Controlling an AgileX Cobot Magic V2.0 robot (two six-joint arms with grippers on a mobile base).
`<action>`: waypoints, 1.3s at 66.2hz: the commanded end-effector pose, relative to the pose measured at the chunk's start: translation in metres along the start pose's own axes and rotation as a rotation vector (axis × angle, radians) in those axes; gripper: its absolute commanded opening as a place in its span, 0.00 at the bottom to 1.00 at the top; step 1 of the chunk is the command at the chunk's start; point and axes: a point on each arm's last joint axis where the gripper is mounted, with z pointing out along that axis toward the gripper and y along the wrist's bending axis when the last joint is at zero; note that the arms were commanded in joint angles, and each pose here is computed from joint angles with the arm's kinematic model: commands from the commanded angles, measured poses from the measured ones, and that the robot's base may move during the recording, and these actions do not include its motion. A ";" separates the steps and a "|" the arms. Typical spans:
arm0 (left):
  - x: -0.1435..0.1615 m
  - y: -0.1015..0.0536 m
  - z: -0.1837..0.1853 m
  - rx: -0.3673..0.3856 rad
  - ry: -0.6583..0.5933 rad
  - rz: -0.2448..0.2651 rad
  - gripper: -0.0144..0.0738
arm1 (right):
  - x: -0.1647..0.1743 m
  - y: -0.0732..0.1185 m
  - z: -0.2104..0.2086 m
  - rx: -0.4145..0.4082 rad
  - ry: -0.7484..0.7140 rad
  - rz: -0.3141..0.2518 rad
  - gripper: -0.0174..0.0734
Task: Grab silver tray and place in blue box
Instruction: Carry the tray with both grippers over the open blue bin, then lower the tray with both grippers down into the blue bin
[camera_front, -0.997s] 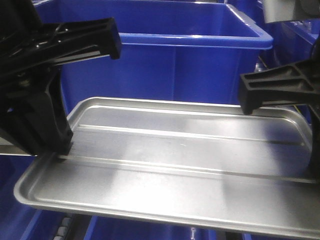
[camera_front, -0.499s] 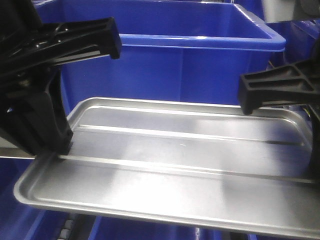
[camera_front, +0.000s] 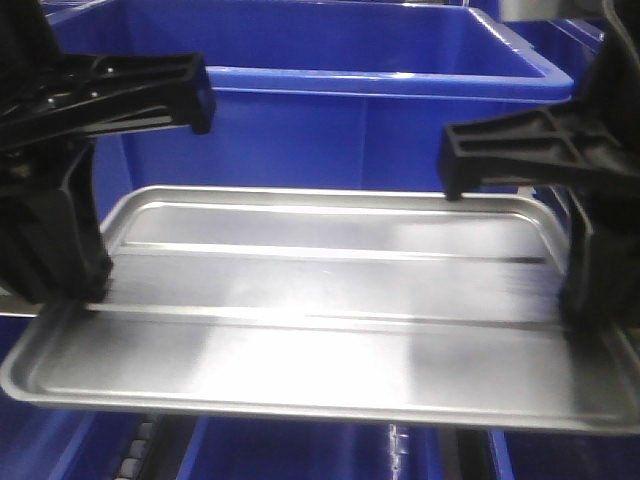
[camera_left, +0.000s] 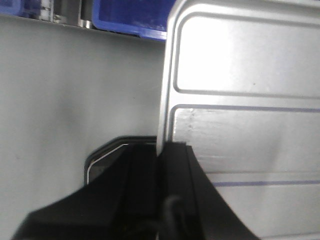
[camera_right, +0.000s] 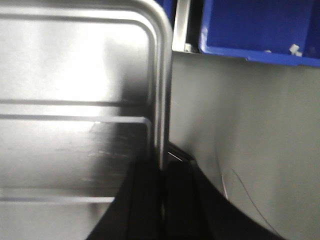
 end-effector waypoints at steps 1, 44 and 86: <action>-0.008 -0.001 -0.014 0.037 -0.062 -0.003 0.05 | -0.011 0.004 -0.011 -0.073 -0.091 -0.021 0.25; -0.123 -0.002 -0.106 0.196 -0.569 0.055 0.05 | -0.133 0.045 -0.100 -0.307 -0.605 -0.057 0.25; -0.227 0.018 -0.026 0.148 -0.766 0.058 0.08 | -0.226 0.056 -0.020 -0.345 -0.810 -0.135 0.28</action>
